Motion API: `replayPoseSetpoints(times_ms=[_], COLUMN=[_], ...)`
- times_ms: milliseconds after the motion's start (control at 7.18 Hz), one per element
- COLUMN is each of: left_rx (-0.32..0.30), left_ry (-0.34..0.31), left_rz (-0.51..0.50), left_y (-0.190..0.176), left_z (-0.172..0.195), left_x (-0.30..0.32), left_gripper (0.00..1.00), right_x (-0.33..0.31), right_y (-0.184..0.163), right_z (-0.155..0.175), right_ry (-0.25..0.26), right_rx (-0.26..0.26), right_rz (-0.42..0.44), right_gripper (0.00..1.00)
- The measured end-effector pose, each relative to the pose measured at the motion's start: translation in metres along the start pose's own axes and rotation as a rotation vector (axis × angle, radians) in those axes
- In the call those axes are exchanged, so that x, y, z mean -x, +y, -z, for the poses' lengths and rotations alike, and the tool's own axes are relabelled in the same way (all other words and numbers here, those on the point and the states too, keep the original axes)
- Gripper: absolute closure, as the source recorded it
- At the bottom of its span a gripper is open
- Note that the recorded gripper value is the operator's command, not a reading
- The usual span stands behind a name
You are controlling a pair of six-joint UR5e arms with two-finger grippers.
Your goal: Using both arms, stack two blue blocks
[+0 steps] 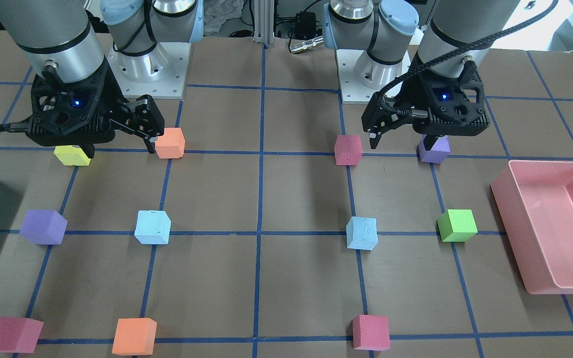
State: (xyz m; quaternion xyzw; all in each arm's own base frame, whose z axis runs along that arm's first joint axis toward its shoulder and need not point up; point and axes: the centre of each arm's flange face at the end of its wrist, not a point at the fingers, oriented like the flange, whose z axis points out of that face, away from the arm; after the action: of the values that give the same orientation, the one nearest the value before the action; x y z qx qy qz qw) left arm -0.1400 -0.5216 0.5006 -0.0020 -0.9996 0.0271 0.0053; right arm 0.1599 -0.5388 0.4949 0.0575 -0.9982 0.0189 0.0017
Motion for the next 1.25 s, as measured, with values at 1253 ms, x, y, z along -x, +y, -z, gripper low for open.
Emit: replayPoseSetpoints(times_ms=[1253], left_rx=[0.049], left_ry=[0.001], left_rz=[-0.008], left_y=[-0.06], left_z=[-0.113], left_x=[0.006], left_gripper=[0.0], right_x=[-0.024], right_y=[-0.013], right_z=[-0.287], right_ry=[0.027], right_rx=[-0.004], right_rz=[0.008], right_gripper=[0.19])
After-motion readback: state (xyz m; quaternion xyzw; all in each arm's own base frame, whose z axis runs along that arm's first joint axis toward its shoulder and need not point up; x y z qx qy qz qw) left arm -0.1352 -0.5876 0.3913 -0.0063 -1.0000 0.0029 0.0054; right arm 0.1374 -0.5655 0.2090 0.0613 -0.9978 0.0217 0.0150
